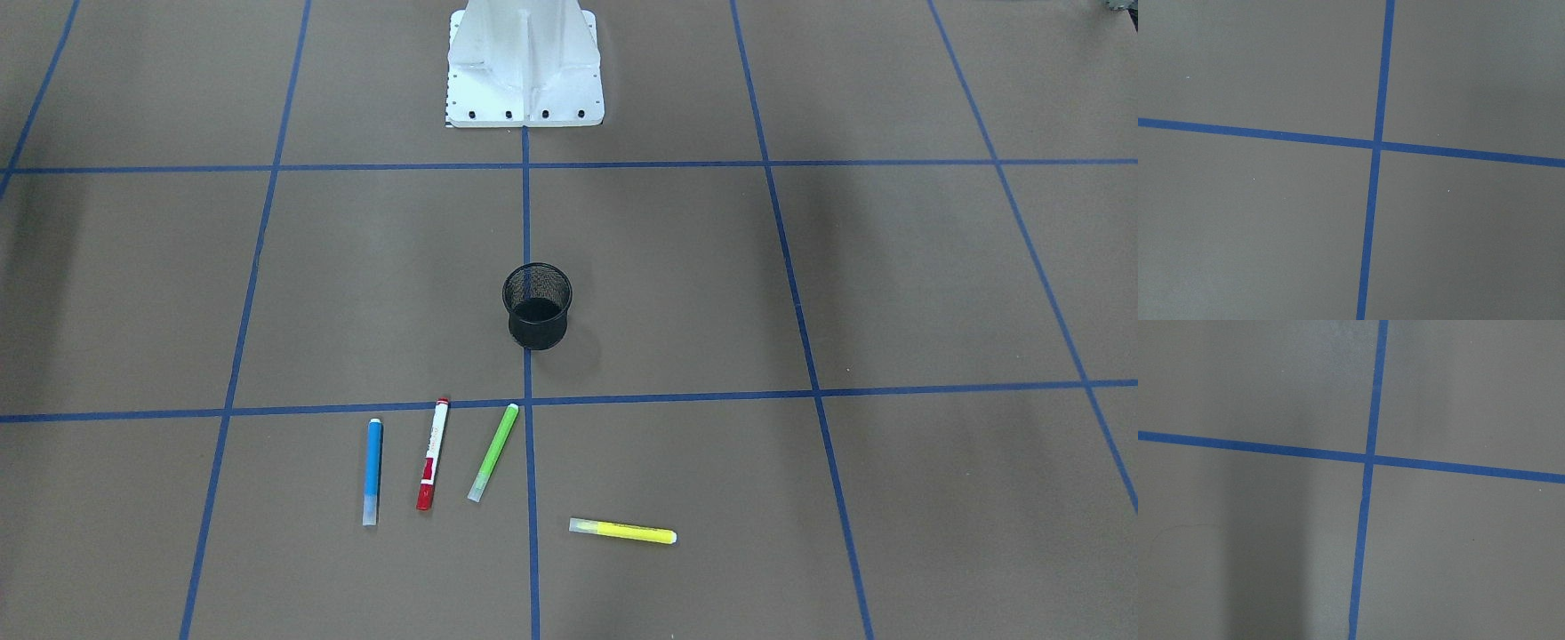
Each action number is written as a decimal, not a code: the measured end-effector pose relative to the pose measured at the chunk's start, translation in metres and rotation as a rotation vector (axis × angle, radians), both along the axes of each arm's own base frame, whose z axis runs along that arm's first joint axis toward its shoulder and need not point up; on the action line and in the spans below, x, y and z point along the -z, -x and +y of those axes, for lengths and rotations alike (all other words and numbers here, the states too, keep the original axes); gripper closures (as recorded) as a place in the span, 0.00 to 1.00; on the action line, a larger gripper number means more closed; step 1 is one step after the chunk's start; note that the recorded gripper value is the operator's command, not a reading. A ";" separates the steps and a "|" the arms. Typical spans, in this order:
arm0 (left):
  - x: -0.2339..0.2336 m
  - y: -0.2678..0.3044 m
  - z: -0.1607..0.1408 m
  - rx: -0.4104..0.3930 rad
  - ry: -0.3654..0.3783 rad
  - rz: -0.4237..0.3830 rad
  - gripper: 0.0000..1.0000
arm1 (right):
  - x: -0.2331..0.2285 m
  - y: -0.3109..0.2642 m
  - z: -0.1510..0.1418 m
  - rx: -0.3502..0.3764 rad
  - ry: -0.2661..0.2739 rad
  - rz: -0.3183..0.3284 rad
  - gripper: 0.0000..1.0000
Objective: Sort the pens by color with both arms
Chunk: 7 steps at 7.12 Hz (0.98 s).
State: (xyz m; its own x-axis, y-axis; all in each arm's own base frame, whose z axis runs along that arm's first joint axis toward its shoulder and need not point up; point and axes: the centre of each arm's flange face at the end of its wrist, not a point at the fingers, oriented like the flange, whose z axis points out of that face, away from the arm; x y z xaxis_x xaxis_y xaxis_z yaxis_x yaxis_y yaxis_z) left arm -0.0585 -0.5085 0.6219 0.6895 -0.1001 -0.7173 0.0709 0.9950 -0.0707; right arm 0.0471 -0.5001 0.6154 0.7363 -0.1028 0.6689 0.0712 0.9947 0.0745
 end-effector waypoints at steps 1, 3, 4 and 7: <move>0.001 0.000 0.000 -0.001 -0.006 -0.007 0.00 | 0.001 0.000 0.000 0.001 -0.003 -0.001 0.01; 0.005 0.000 -0.001 -0.007 -0.026 -0.037 0.00 | 0.001 0.001 -0.001 0.001 -0.005 -0.002 0.01; 0.006 -0.001 0.000 -0.009 -0.037 -0.043 0.00 | 0.001 0.001 0.000 0.001 -0.003 -0.002 0.01; -0.004 0.000 0.013 -0.010 -0.026 -0.051 0.00 | -0.001 0.000 0.000 0.001 0.000 -0.002 0.01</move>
State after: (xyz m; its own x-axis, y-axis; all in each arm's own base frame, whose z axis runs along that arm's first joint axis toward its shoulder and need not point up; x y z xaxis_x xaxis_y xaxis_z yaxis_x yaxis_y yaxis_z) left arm -0.0583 -0.4954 0.6263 0.7259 -0.0744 -0.6837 0.0633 0.9971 -0.0413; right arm 0.0467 -0.4996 0.6161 0.7348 -0.1038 0.6703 0.0722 0.9946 0.0750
